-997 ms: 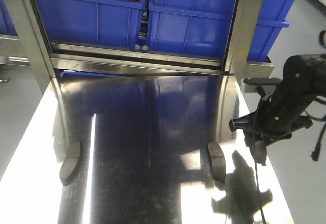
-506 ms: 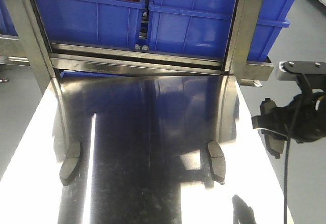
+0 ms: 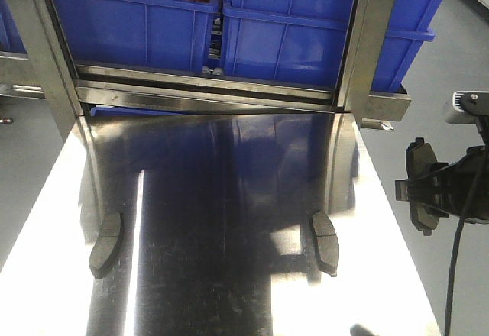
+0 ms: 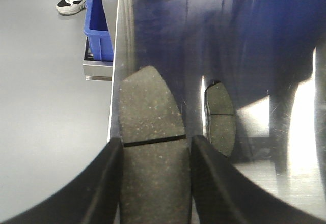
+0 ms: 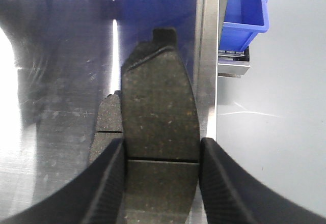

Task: Move and align brake pads A on conveyor
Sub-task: 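Back the base away from the table holding both pads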

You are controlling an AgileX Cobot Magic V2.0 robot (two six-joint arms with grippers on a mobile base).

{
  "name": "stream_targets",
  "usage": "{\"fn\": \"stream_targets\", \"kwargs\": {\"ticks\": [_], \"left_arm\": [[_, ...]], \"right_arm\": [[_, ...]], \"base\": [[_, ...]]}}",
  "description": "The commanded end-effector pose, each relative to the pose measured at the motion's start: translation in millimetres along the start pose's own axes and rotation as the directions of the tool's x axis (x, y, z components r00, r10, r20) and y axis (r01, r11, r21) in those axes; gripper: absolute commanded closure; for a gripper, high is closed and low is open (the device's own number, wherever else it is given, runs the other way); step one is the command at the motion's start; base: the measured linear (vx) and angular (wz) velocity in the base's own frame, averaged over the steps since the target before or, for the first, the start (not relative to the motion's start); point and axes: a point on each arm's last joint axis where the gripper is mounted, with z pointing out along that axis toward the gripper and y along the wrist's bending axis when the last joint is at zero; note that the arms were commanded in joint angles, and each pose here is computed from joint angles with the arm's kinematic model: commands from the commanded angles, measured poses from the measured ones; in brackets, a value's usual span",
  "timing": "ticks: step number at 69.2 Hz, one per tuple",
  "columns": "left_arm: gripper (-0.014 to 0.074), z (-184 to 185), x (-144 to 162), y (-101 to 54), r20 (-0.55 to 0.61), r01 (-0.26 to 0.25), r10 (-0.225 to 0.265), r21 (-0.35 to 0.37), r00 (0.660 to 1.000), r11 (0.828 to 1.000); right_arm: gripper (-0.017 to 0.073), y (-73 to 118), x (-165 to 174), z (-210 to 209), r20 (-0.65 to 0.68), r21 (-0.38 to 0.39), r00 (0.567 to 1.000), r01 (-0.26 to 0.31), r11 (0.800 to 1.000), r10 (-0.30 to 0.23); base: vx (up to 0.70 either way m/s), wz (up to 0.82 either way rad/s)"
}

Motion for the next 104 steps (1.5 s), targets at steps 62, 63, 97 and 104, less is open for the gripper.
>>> {"fn": "stream_targets", "kwargs": {"ticks": [62,63,97,104], "left_arm": [[0.0431,-7.3,-13.5,-2.7,0.106,-0.004,0.002,0.022,0.994,1.0],[0.0431,-7.3,-13.5,-2.7,0.106,-0.004,0.002,0.022,0.994,1.0],[0.043,-6.4,-13.7,-2.8,0.104,-0.004,0.002,0.021,0.995,1.0],[0.043,-6.4,-13.7,-2.8,0.104,-0.004,0.002,0.021,0.995,1.0]], "right_arm": [[0.0492,1.1,-15.5,-12.2,0.128,-0.007,0.992,0.015,1.0,-0.014],[0.0492,1.1,-15.5,-12.2,0.128,-0.007,0.992,0.015,1.0,-0.014],[0.0492,1.1,-15.6,-12.2,0.129,-0.007,0.992,0.015,1.0,-0.014],[0.0492,1.1,-15.6,-12.2,0.129,-0.007,0.992,0.015,1.0,-0.014]], "base": [[0.0,0.0],[0.0,0.0],[-0.03,0.04],[-0.11,0.16]]}}
